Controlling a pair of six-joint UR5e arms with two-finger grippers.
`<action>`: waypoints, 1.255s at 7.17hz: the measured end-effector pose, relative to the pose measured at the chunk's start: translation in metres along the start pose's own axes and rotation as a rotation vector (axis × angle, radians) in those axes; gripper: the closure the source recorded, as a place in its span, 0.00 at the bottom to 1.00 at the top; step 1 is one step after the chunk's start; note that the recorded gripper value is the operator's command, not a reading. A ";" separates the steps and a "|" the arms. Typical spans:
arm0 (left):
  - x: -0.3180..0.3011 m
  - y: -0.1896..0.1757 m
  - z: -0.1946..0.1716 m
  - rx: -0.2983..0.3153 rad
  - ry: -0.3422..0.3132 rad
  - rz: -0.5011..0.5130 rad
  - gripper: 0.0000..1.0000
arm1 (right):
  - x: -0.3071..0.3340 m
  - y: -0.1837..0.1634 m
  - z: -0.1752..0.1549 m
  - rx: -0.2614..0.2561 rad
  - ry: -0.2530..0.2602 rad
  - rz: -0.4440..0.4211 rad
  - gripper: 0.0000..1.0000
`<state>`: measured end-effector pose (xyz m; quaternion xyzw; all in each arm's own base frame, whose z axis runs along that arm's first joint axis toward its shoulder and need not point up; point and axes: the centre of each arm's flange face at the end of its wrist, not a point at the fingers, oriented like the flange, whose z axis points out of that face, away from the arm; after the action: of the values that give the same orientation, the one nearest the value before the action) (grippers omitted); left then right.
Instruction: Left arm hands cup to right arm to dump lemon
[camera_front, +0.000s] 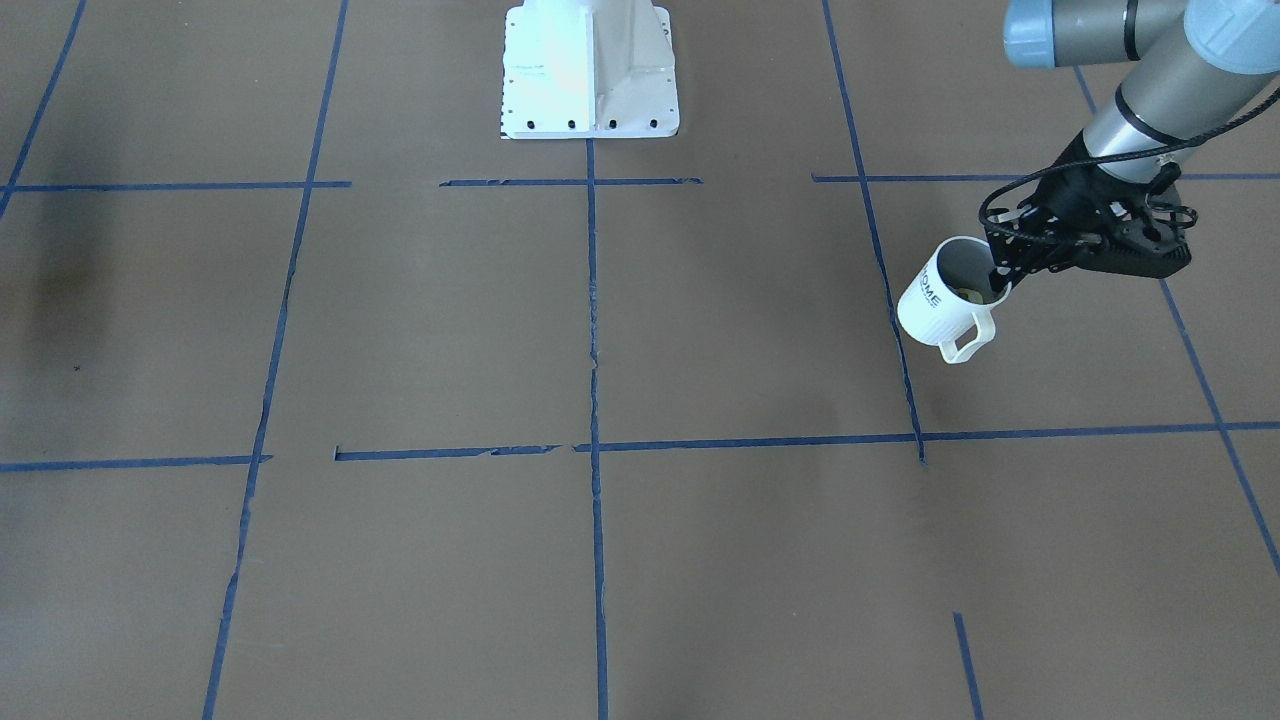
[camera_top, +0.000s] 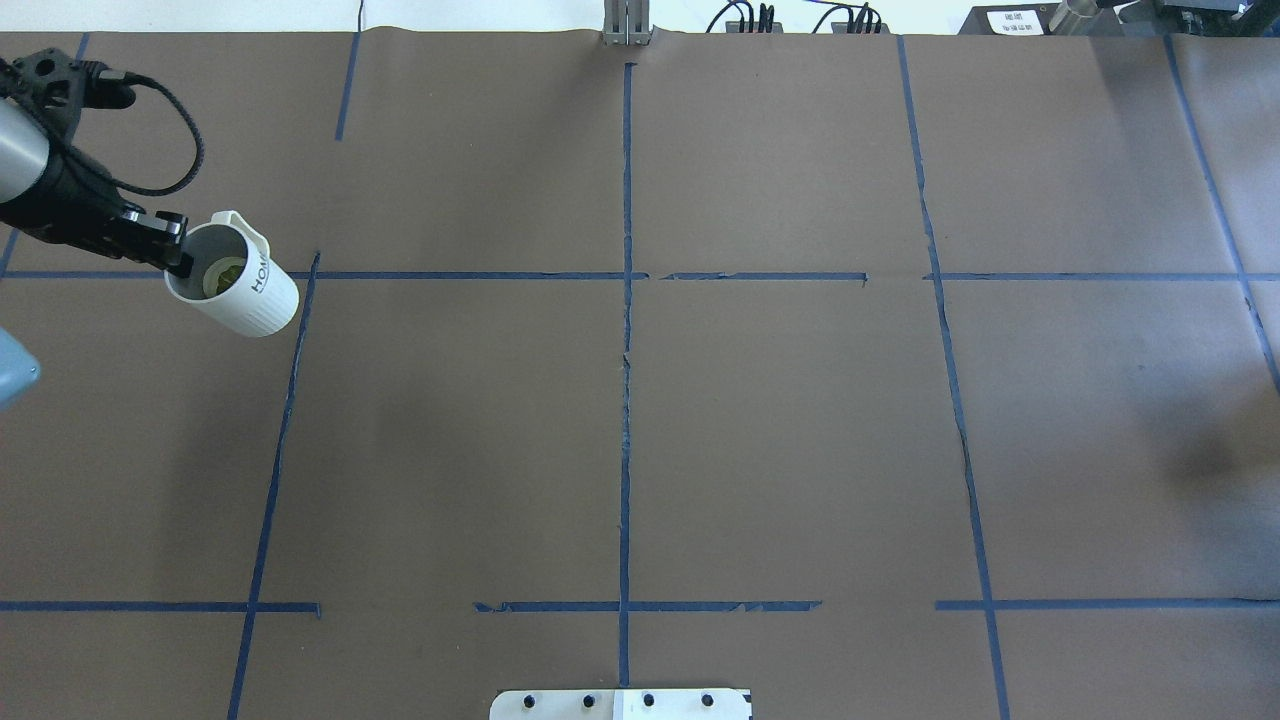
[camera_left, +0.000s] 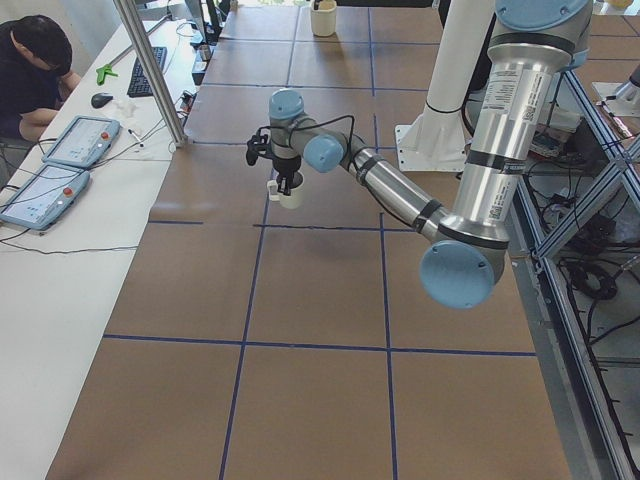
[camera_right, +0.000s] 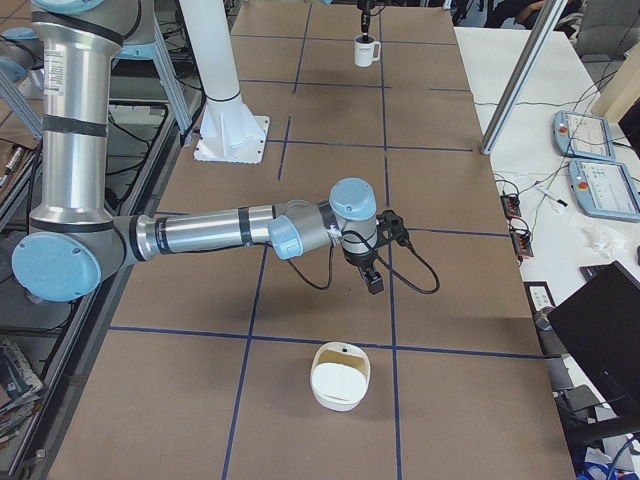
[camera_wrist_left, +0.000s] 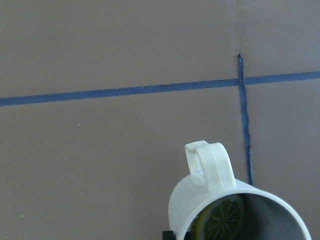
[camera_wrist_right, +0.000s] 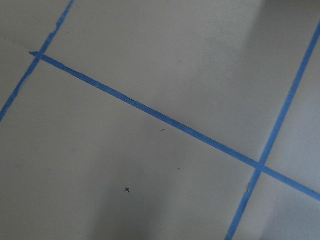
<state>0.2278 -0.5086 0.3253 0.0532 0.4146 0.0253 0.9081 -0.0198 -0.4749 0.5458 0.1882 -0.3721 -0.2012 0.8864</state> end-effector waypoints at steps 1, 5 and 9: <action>0.034 -0.014 -0.013 -0.030 -0.017 -0.022 1.00 | -0.020 -0.030 0.009 0.022 -0.020 -0.075 0.01; 0.132 -0.041 -0.014 -0.076 0.000 -0.147 1.00 | -0.124 -0.154 0.033 0.093 -0.110 -0.257 0.05; 0.187 -0.049 -0.004 -0.074 0.050 -0.249 1.00 | -0.293 -0.204 0.075 0.352 -0.147 -0.236 0.01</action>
<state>0.3469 -0.5397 0.1767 -0.0327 0.4395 -0.0709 0.8949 -0.3077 -0.5166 0.3249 0.3669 -0.4403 -0.2484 0.7809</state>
